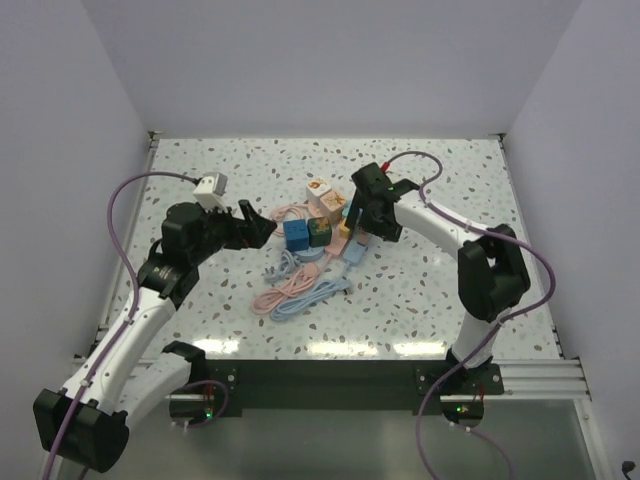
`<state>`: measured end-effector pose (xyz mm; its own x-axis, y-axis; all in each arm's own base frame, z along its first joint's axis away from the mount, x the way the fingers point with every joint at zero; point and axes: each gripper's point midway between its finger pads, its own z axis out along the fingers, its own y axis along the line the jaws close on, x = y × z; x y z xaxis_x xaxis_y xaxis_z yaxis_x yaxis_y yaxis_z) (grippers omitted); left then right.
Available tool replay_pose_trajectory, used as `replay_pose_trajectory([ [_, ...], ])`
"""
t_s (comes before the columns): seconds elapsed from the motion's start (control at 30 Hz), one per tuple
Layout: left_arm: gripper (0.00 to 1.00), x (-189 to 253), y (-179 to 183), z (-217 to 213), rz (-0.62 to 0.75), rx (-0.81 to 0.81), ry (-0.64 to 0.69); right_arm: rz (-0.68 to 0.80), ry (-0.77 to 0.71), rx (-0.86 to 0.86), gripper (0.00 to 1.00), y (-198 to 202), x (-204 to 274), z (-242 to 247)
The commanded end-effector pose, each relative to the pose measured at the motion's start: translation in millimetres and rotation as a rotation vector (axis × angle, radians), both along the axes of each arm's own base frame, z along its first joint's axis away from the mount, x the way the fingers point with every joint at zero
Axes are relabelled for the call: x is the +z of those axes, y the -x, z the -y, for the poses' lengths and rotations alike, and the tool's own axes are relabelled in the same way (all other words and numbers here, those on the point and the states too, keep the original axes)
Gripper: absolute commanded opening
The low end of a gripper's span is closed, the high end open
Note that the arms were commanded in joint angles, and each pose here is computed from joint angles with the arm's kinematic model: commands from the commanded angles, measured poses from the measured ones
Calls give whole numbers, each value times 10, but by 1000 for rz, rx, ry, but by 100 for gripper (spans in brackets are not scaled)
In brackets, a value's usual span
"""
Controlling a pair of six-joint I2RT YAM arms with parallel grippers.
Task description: Pull the plug off the socket
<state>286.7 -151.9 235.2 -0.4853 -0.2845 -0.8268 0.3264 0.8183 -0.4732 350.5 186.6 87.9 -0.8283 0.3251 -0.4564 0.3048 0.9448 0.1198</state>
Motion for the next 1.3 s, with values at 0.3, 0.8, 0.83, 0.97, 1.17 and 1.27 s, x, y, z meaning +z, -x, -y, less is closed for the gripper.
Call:
replay_pose_trajectory([
  [0.3, 100, -118, 56, 9, -33, -13, -19, -15, 25, -61, 66, -202, -281, -124],
  [0.8, 100, -326, 273, 545, -93, -230, -94, -42, 4, 46, 10, 229, -322, 30],
  [0.83, 100, -412, 259, 594, -115, -231, -113, -47, -8, 63, 8, 276, -310, 17],
  [0.97, 100, -495, 333, 864, -135, -276, -125, -114, -50, 151, 1, 592, -330, 26],
  [1.17, 100, -750, 463, 1223, -185, -361, -141, -175, -91, 260, 10, 1096, -353, 93],
  [1.27, 100, -857, 546, 1392, -195, -397, -145, -158, -112, 281, 29, 1172, -329, 108],
])
